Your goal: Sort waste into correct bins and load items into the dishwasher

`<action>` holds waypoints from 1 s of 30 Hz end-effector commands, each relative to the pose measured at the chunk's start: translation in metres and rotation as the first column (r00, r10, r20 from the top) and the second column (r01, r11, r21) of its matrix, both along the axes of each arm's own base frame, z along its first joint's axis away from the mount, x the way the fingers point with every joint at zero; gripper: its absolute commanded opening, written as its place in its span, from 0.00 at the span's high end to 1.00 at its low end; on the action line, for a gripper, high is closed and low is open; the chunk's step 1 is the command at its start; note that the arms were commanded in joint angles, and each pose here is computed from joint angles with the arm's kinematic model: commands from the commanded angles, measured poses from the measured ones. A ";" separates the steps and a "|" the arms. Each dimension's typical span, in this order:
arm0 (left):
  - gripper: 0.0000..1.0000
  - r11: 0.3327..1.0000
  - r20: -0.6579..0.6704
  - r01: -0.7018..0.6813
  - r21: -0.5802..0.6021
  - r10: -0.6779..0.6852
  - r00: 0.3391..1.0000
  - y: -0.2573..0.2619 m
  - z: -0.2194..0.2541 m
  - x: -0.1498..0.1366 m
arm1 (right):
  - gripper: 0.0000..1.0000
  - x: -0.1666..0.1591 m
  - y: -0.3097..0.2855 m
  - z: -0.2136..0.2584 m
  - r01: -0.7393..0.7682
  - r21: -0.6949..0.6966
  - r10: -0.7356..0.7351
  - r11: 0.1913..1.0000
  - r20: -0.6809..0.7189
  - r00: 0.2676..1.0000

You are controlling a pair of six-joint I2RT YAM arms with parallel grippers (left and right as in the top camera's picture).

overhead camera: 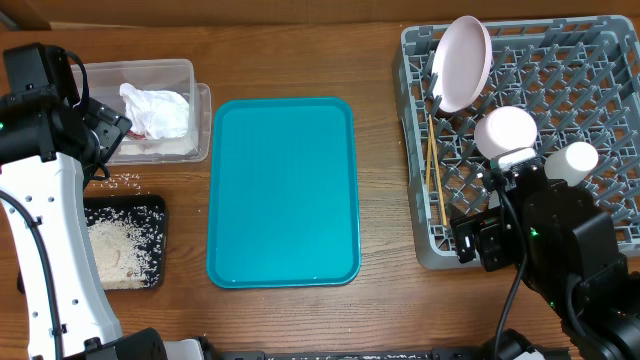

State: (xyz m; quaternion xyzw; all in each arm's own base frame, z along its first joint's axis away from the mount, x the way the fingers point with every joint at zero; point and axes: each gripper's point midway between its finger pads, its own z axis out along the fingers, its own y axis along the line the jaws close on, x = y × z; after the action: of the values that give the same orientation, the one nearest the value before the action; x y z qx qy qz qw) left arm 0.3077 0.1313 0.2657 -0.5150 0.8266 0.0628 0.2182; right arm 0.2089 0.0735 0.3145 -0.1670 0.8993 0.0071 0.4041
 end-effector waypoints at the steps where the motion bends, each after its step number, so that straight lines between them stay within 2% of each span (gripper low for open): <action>1: 0.00 1.000 0.002 -0.012 -0.003 0.012 1.000 0.002 -0.001 0.002 | 0.00 -0.001 0.001 -0.001 -0.008 0.002 0.008 1.000 -0.005 1.000; 20: 0.00 1.000 0.002 -0.012 -0.003 0.012 1.000 0.002 -0.001 0.002 | 0.00 -0.004 -0.008 -0.003 0.024 0.005 -0.024 1.000 -0.017 1.000; 25: 0.00 1.000 0.002 -0.012 -0.003 0.012 1.000 0.002 -0.001 0.002 | 0.00 -0.017 0.007 0.004 -0.054 0.151 0.057 0.987 -0.019 0.998; 30: 0.00 1.000 0.002 -0.012 -0.003 0.012 1.000 0.002 -0.001 0.002 | 0.00 -0.008 0.003 -0.003 -0.035 0.243 0.020 0.969 0.065 0.998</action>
State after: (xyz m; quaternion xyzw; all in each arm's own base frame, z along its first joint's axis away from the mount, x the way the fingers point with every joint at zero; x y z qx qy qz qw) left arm 0.3077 0.1313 0.2657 -0.5150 0.8266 0.0628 0.2182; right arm 0.2040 0.0716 0.3240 -0.1310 0.8817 0.0821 0.4458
